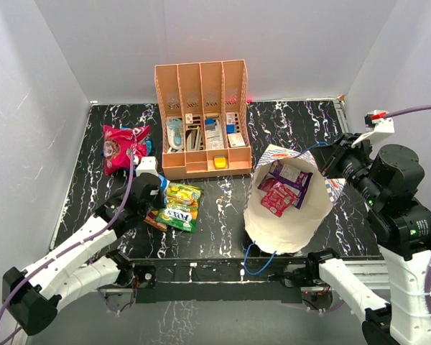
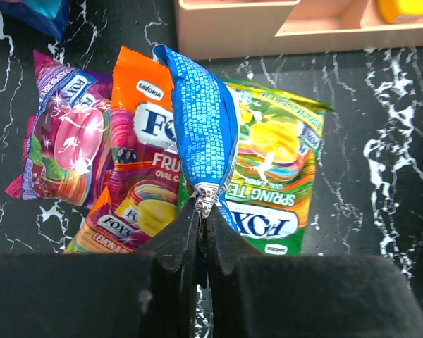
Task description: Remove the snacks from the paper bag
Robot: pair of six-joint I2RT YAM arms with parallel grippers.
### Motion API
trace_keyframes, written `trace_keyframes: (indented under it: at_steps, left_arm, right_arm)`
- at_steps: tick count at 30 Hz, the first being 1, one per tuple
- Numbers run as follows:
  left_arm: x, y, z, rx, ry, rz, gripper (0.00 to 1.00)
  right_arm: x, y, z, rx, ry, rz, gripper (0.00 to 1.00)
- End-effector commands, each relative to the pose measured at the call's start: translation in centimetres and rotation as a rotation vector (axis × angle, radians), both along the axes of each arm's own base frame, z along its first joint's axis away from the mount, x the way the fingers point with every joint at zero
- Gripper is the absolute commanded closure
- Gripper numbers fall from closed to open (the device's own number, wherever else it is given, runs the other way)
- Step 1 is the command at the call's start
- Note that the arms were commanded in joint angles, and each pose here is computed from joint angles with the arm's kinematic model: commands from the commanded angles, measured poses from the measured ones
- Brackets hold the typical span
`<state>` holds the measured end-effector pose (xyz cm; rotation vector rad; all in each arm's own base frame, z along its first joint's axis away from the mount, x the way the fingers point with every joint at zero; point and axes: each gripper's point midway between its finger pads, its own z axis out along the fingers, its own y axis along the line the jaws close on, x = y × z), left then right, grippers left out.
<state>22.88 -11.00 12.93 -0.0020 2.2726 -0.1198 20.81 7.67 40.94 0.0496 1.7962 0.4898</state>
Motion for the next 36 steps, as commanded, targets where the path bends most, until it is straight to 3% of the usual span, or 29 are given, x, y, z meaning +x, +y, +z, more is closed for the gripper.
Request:
trace_keyframes:
  at_steps: [1,11,12,17,22,25,31,36]
  left_arm:
    - [0.3,-0.3,-0.5,-0.013,0.006,-0.057,1.00]
    - [1.0,1.2,-2.3,0.059,0.015,0.021,1.00]
    - [1.0,1.5,-2.5,0.075,0.028,0.040,0.97]
    - [0.8,1.8,-2.4,0.091,0.072,0.073,0.61]
    - [0.7,1.5,-0.1,0.041,0.026,0.066,0.41]
    - [0.8,0.4,2.4,-0.030,-0.029,0.020,0.33]
    - [1.3,-4.7,9.2,-0.172,-0.148,-0.264,0.19]
    - [0.8,-9.7,14.3,-0.374,-0.234,-0.473,0.16]
  right_arm:
    - [-0.5,-0.3,2.5,0.019,-0.083,-0.014,0.92]
    - [-0.4,-0.3,2.5,0.023,-0.081,-0.012,0.92]
    - [-0.4,-0.2,2.5,0.026,-0.079,-0.011,0.92]
    - [-0.1,0.3,2.5,0.036,-0.074,0.009,0.92]
    - [0.6,0.7,3.1,0.039,-0.087,0.028,0.92]
    - [1.0,1.0,3.3,0.041,-0.090,0.041,0.92]
    - [1.5,1.4,2.9,0.046,-0.080,0.052,0.92]
    - [1.1,1.2,2.3,0.055,-0.078,0.044,0.92]
